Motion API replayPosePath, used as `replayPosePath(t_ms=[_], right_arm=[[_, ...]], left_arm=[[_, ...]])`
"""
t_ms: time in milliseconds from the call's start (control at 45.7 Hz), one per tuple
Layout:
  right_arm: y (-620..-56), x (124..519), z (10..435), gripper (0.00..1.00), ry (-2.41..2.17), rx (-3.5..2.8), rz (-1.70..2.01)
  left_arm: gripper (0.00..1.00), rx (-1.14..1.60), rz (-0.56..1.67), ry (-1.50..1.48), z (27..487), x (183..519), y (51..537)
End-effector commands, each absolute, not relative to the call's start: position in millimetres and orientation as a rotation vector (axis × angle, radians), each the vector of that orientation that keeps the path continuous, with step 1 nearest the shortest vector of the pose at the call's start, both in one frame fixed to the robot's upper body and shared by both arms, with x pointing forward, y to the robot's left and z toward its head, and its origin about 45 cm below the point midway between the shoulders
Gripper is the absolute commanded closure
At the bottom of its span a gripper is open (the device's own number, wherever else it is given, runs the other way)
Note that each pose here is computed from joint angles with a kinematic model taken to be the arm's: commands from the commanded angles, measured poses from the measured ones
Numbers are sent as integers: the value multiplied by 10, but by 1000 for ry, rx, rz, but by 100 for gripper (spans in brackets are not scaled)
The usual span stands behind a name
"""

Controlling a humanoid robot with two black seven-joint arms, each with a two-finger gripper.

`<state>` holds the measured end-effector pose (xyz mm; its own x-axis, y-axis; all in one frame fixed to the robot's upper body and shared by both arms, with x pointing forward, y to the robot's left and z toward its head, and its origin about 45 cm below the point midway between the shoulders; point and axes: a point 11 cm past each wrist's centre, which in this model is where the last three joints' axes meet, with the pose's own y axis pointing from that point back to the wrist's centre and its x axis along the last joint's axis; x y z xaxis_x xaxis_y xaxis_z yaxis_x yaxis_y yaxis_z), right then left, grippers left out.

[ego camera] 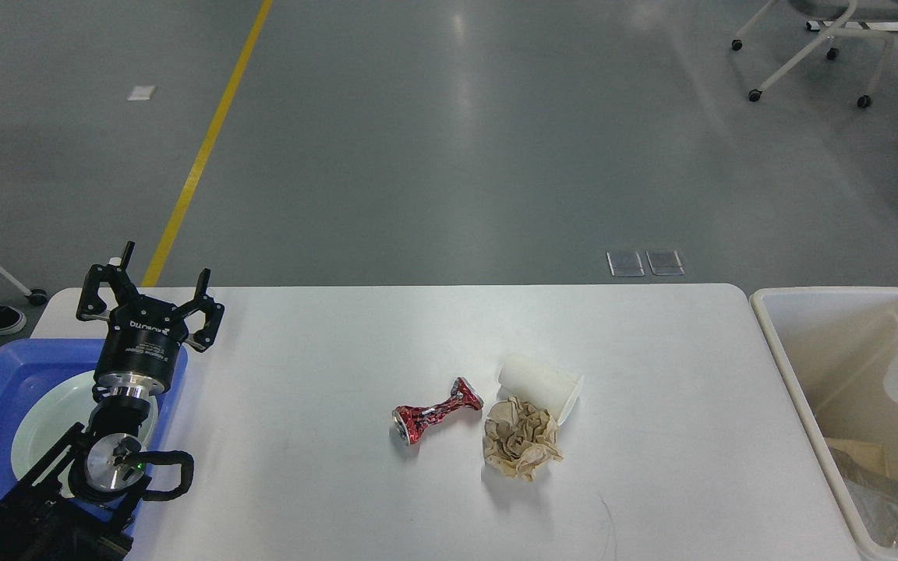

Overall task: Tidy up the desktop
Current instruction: 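Release the paper cup inside the bin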

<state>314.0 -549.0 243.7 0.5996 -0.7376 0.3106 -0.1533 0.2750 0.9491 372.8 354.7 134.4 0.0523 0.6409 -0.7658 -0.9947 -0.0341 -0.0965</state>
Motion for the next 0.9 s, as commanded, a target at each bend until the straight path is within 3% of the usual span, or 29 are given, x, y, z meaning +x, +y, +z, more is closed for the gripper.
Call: replayPosePath(t_ms=[0,219,503,875], right_arm=[[-5657,3120,1987,100,-952,1227,-479],[-5789,2898,1215,100,-1026,1058,-400],[-5710,2541,522,100,-1156,866,-242],[-5556,2418,301,100,-1168,878,-267]], left_arm=[[4,-766,1448,601,1345,3730,3542],[4,-765,1449,600,1347,3730,3549],[4,-765,1449,600,1347,3730,3549],[4,-765,1449,600,1347,3730,3549]])
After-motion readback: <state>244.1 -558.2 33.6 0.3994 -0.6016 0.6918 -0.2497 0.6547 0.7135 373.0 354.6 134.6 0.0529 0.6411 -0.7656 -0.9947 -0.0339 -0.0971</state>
